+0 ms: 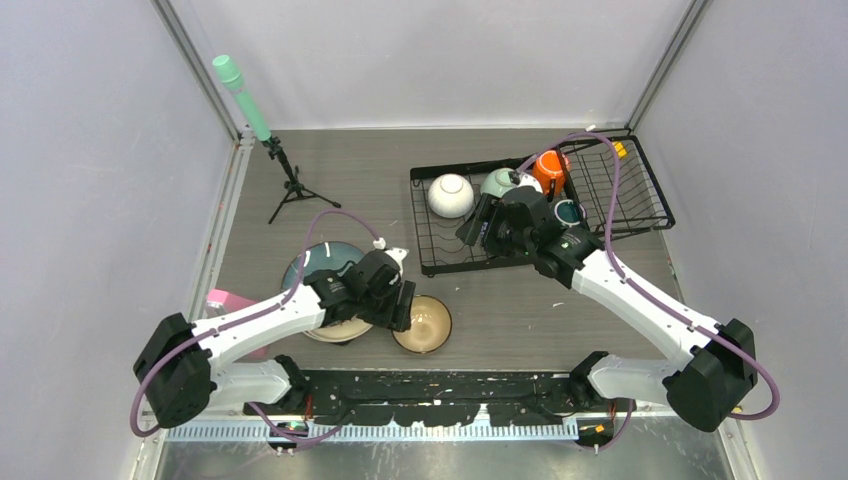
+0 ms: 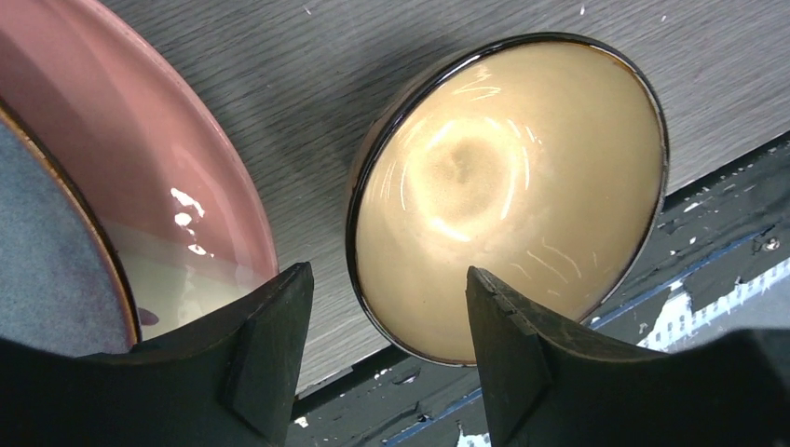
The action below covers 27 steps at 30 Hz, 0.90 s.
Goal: Load the mixed dishes into the dish rack
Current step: Pick up the bowl from the corner of the board.
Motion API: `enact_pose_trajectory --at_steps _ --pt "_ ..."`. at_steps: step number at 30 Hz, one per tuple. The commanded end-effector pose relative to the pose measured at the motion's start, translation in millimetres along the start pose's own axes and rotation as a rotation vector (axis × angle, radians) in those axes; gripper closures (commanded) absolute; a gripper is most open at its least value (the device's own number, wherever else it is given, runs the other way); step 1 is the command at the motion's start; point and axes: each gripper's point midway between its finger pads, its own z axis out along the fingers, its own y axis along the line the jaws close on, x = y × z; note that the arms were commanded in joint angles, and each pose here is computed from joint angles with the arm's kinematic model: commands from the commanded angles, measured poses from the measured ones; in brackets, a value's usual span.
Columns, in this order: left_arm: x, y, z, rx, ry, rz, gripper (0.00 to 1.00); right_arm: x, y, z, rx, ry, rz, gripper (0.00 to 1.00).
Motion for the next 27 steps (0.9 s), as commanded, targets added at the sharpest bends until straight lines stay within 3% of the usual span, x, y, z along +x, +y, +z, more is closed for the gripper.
enact_pose_trajectory --at_steps 1,14,24,27 --pt "-10 -6 6 -0.004 -0.019 -0.001 0.37 -10 10 -4 -0.036 -0.045 0.023 0.32" --pt "-19 -17 27 -0.012 0.010 0.012 0.66 -2 3 -3 -0.016 -0.021 0.018 0.33" --pt "-23 -14 25 -0.029 -0.007 0.021 0.79 -1 3 1 -0.012 -0.011 0.014 0.33" --pt "-23 -14 25 -0.034 -0.005 0.025 0.90 0 4 3 -0.012 -0.001 0.013 0.33"
